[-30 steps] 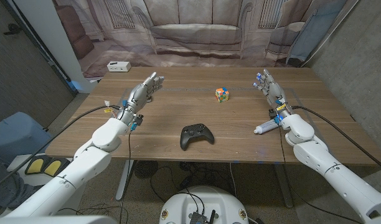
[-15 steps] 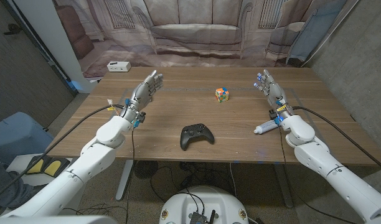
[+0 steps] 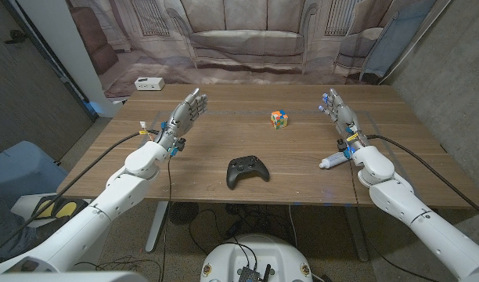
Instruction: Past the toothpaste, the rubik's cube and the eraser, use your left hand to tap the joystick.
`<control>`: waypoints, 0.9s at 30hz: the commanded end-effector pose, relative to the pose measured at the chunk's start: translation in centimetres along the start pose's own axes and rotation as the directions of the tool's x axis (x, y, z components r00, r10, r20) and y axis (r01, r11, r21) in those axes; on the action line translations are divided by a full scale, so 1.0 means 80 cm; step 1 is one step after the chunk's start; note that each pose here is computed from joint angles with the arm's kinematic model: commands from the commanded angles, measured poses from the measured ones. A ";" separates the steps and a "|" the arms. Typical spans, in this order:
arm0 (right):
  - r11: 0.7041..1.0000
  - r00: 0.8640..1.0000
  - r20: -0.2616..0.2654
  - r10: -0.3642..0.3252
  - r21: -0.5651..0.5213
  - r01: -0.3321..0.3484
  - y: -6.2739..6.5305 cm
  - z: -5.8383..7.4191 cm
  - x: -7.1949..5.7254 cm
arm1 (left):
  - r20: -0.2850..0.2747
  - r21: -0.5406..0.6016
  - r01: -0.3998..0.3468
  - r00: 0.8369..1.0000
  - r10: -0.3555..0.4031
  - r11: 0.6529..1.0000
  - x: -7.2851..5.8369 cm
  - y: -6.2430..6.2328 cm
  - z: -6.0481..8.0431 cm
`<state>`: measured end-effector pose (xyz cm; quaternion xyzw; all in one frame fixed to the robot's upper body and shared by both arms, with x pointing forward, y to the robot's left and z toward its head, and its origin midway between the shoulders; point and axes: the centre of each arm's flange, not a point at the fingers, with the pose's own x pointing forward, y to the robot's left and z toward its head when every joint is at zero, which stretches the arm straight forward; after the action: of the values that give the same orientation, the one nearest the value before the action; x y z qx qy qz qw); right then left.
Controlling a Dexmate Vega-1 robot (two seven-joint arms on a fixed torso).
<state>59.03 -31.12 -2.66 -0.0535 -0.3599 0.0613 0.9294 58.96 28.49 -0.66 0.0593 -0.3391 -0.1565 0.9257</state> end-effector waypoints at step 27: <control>0.998 0.999 -0.051 -0.011 0.054 0.013 -0.019 -0.023 -0.003 | -0.003 -0.064 -0.068 0.998 0.068 0.996 0.018 -0.002 -0.021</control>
<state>59.49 -32.34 -3.46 -0.0385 -0.3412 0.0606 0.9372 61.00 28.34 -1.25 0.0206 -0.3333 -0.1387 0.9323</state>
